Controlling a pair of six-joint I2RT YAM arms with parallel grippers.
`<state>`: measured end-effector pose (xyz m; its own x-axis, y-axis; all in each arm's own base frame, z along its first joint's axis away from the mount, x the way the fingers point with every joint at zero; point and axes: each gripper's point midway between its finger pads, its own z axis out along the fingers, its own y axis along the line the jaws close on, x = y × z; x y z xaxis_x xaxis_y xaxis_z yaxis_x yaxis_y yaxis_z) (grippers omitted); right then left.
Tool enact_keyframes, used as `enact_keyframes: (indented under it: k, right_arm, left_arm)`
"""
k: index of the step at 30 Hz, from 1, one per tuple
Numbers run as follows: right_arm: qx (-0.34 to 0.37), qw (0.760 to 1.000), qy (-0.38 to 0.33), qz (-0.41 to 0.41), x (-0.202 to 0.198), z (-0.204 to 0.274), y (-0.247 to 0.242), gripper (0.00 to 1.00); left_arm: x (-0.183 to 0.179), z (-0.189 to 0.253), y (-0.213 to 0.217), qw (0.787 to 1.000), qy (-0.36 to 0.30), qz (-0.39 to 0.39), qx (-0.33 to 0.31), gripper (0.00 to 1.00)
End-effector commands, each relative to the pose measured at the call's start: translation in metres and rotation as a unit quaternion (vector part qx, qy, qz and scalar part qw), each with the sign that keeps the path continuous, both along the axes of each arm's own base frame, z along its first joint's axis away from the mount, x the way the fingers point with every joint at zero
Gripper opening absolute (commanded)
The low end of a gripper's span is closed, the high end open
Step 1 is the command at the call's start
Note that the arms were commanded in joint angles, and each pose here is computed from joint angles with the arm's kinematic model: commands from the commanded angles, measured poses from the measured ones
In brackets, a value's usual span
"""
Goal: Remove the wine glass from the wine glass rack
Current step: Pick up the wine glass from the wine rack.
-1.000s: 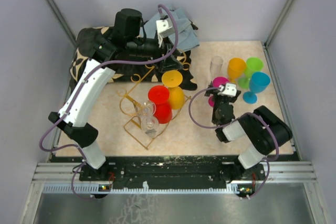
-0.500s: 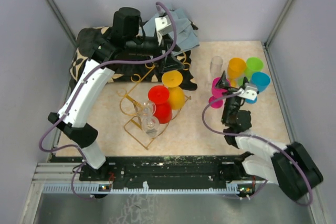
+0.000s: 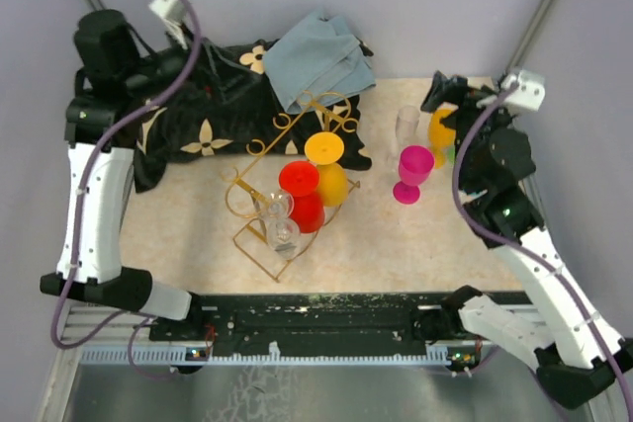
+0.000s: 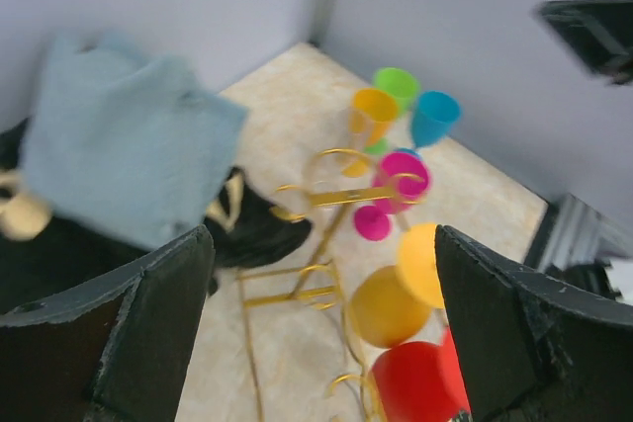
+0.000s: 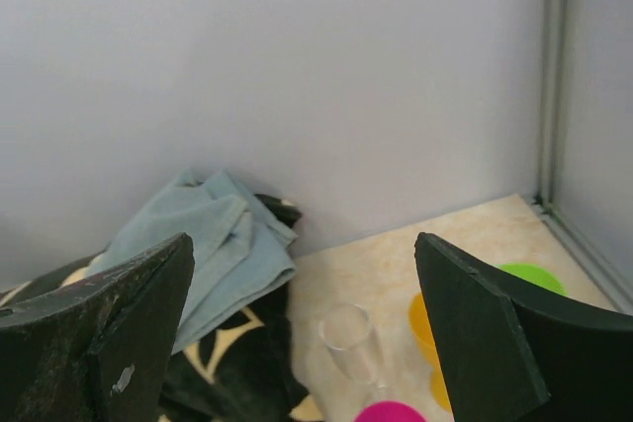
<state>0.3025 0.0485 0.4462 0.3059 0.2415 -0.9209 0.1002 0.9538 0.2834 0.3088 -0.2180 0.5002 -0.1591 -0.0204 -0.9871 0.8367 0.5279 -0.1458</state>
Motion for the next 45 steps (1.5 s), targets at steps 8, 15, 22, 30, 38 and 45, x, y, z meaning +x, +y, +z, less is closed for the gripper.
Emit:
enact_keyframes:
  k: [8, 15, 22, 30, 38, 45]
  right_arm:
    - [0.163, 0.929, 0.219, 0.248, -0.012, 0.002, 0.106, 0.93]
    - [0.326, 0.838, 0.27, 0.345, -0.049, -0.048, 0.145, 0.67]
    - [0.357, 0.802, 0.29, 0.38, -0.066, -0.062, 0.177, 0.65]
    - [0.374, 0.789, 0.294, 0.389, -0.071, -0.072, 0.192, 0.66]
    - [0.377, 0.78, 0.298, 0.401, -0.066, -0.076, 0.205, 0.63]
    - [0.376, 0.771, 0.301, 0.417, -0.061, -0.08, 0.225, 0.53]
  left_arm:
    - [0.062, -0.058, 0.103, 0.965, 0.223, 0.092, -0.1, 1.0]
    - [0.069, -0.073, 0.098, 0.949, 0.274, 0.073, -0.139, 1.0]
    - [0.072, -0.076, 0.094, 0.939, 0.301, 0.052, -0.156, 0.99]
    - [0.072, -0.078, 0.091, 0.935, 0.312, 0.033, -0.165, 0.99]
    - [0.076, -0.076, 0.091, 0.935, 0.311, 0.031, -0.167, 0.99]
    - [0.076, -0.075, 0.09, 0.936, 0.309, 0.025, -0.166, 0.97]
